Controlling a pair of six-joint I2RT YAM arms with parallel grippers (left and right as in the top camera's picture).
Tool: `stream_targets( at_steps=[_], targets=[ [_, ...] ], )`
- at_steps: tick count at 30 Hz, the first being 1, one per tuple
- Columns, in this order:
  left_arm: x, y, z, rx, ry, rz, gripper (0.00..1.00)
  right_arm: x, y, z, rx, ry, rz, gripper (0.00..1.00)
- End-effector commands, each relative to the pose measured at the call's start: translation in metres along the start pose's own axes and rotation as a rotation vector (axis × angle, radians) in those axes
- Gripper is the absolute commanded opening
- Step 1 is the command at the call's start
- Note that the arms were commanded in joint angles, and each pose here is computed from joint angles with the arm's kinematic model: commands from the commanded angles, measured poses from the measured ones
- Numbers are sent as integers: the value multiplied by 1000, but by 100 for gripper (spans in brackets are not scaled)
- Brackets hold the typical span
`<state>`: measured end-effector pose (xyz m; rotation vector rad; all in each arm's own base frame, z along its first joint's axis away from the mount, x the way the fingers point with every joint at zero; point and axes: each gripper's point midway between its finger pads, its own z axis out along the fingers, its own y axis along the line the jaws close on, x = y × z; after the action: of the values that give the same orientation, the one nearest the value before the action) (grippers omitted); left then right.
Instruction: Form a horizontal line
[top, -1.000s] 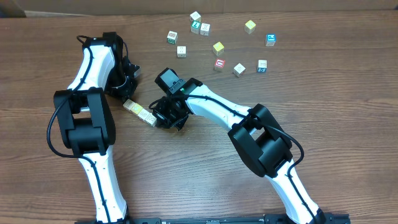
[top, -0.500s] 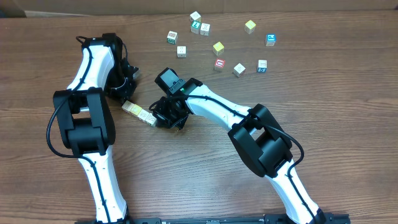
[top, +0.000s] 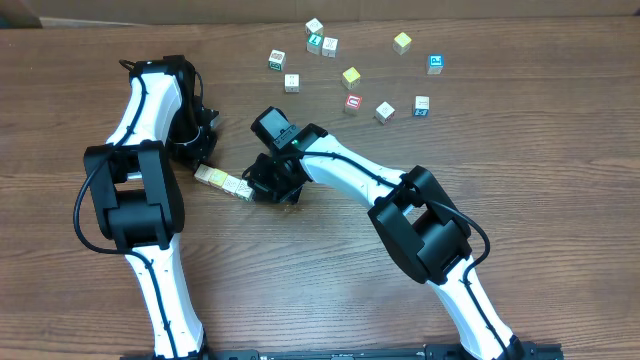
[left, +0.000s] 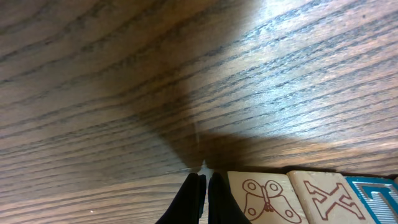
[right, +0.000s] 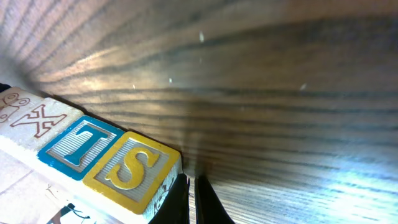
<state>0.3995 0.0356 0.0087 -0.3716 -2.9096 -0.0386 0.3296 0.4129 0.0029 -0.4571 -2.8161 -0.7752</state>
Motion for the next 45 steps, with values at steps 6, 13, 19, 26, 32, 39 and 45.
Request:
stream_targets(
  at_steps=[6,13,19,26,32,39,45],
  targets=[
    [2,-11,0,42,8,-40,4,-23,-7,-1,7,-63,-52,4],
    [1,-11,0,42,8,-47,4,-28,-9,-1,20,-88,-146,4],
    [1,-11,0,42,8,-47,4,-30,-8,-1,21,-98,-185,4],
    [1,-11,0,41,8,-47,4,-35,-10,-2,39,-122,-237,4],
    [2,-9,1,33,10,-47,4,-40,-27,-5,114,-136,-283,4],
    [2,-7,1,34,8,-53,4,-51,-60,-16,226,-140,-212,4],
    [5,-4,1,38,18,-60,4,-35,-52,-13,162,-47,-206,4]
  ],
)
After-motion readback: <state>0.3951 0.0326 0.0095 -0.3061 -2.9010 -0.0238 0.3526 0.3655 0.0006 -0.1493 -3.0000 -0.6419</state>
